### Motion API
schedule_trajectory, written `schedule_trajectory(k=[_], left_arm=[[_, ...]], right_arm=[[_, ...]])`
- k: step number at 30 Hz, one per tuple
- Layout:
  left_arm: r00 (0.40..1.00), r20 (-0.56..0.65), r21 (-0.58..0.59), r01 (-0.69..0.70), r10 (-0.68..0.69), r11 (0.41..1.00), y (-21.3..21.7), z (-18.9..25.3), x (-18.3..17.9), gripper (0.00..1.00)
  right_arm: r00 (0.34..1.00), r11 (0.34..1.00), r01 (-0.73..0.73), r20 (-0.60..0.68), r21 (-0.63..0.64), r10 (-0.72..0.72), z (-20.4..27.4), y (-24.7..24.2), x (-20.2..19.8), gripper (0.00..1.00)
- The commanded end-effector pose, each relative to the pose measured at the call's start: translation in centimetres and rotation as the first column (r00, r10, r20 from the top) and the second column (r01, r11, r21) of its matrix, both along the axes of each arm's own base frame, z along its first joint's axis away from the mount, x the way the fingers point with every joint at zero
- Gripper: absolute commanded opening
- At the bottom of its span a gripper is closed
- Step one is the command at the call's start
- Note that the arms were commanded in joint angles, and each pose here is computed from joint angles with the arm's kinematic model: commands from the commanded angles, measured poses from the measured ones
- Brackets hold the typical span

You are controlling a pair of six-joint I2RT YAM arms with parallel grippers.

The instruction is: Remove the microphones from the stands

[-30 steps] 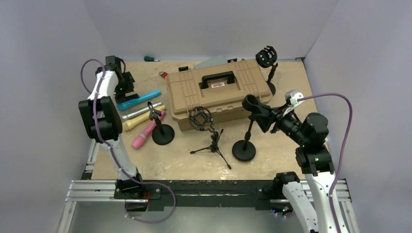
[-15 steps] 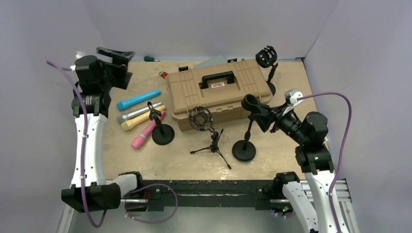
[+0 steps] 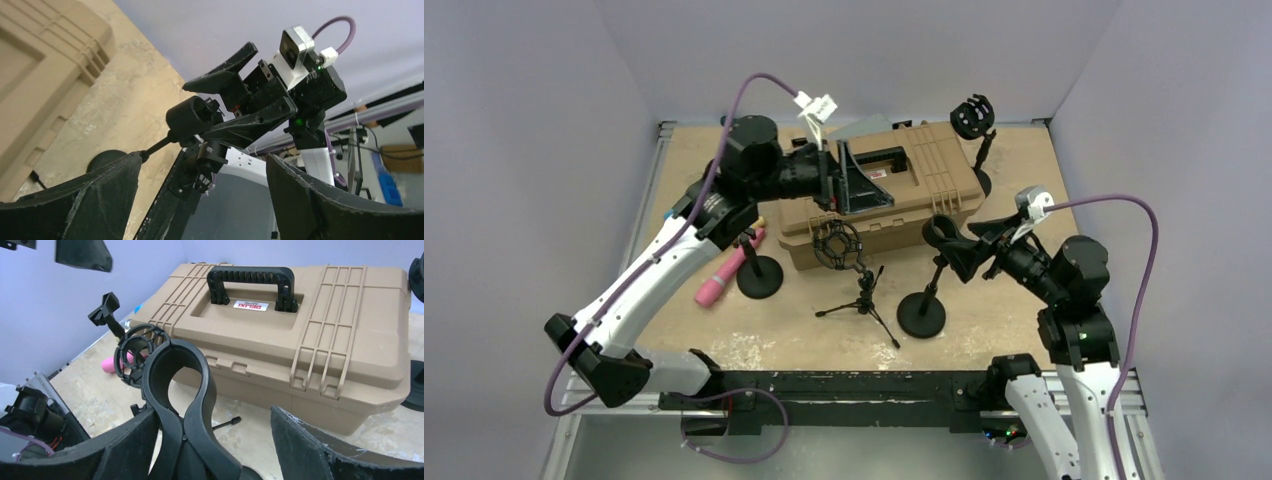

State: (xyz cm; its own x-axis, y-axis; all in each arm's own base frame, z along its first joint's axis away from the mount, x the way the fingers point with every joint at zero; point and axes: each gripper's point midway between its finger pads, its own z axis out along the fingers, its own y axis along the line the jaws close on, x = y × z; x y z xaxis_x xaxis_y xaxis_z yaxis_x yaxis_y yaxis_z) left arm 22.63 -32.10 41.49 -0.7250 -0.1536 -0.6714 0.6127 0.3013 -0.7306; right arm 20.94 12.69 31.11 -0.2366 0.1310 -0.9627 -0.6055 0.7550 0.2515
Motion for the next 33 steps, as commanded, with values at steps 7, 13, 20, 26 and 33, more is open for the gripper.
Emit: schedule_trajectory(k=[7, 13, 20, 26, 33], left_arm=[[0.968, 0.061, 0.131, 0.235, -0.244, 0.963, -7.0, -3.1, -3.3, 0.92], [0.966, 0.003, 0.150, 0.255, -0.258, 0.955, -8.8, -4.9, -2.9, 0.85], [0.961, -0.043, 0.138, 0.277, -0.273, 0.951, -10.3, -5.8, -2.6, 0.85], [0.948, -0.079, 0.114, 0.316, -0.308, 0.942, -12.4, -6.3, -3.4, 0.80], [0.944, -0.132, 0.131, 0.320, -0.304, 0.938, -13.9, -8.0, -3.8, 0.65]], right_arm=[[0.999, 0.998, 0.010, 0.050, 0.055, -0.013, 3.3, -0.2, -2.6, 0.84], [0.997, 0.994, 0.010, 0.076, 0.105, -0.018, 5.4, -0.1, -3.2, 0.84], [0.980, 0.985, 0.095, 0.162, 0.142, -0.118, 8.4, -1.5, -3.5, 0.84], [0.973, 0.979, 0.142, 0.162, 0.147, -0.165, 8.3, -2.2, -3.4, 0.84], [0.968, 0.975, 0.175, 0.156, 0.136, -0.195, 7.9, -2.7, -3.3, 0.83]])
